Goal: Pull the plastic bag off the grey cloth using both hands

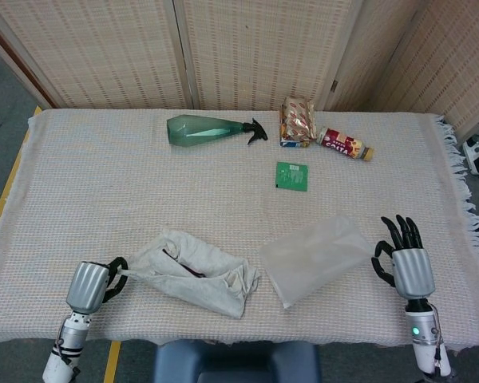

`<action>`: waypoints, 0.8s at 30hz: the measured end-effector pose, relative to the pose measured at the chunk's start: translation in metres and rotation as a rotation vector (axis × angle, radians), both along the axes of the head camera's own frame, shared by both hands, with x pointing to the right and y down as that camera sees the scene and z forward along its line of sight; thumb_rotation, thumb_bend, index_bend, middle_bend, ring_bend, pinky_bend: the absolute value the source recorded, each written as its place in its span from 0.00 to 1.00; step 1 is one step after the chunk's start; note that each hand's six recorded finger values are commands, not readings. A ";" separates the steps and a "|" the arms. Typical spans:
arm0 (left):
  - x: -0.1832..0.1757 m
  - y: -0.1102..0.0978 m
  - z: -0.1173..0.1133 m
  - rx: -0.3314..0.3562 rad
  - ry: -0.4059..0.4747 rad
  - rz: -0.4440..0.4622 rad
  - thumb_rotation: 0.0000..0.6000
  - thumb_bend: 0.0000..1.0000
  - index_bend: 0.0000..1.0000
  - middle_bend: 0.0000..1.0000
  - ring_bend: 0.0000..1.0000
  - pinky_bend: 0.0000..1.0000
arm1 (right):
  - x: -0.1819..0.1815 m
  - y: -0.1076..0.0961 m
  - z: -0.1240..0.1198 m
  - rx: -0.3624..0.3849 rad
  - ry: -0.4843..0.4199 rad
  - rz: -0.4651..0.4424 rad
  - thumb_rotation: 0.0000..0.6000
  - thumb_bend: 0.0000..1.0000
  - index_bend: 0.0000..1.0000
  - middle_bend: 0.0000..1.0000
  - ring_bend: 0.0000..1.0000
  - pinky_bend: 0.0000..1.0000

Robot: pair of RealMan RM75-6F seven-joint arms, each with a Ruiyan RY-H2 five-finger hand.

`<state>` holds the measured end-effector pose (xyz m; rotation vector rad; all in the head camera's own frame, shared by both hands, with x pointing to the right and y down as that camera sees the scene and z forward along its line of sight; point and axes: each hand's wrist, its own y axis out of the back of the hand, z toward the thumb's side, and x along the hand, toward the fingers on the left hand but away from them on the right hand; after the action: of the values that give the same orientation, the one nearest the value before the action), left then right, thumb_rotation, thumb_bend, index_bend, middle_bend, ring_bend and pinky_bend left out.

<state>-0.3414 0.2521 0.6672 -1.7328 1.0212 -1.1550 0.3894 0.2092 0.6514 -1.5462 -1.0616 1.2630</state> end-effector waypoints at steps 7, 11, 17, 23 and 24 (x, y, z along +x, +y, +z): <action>0.011 0.001 -0.005 -0.125 -0.006 -0.027 0.77 0.14 0.00 0.37 0.53 0.77 | 0.015 0.004 -0.018 -0.068 0.032 0.013 1.00 0.08 0.00 0.00 0.00 0.00; 0.012 0.001 -0.018 -0.239 0.010 -0.066 0.77 0.13 0.00 0.16 0.30 0.42 | 0.023 0.006 -0.043 -0.123 0.059 0.028 1.00 0.06 0.00 0.00 0.00 0.00; -0.018 -0.004 -0.057 -0.339 -0.108 -0.083 0.77 0.13 0.00 0.11 0.18 0.26 | 0.034 0.011 -0.088 -0.177 0.144 0.045 1.00 0.06 0.00 0.00 0.00 0.00; -0.061 0.007 -0.091 -0.252 -0.293 -0.149 0.77 0.13 0.09 0.11 0.11 0.20 | 0.043 0.018 -0.113 -0.096 0.242 0.100 1.00 0.06 0.00 0.00 0.00 0.00; -0.068 0.010 -0.097 -0.231 -0.310 -0.174 0.77 0.13 0.11 0.11 0.11 0.20 | 0.045 0.019 -0.116 -0.084 0.246 0.115 1.00 0.06 0.00 0.00 0.00 0.00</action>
<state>-0.4098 0.2621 0.5706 -1.5923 0.8866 -1.6497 0.4344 0.2283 0.5357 -1.3633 -0.9593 1.5504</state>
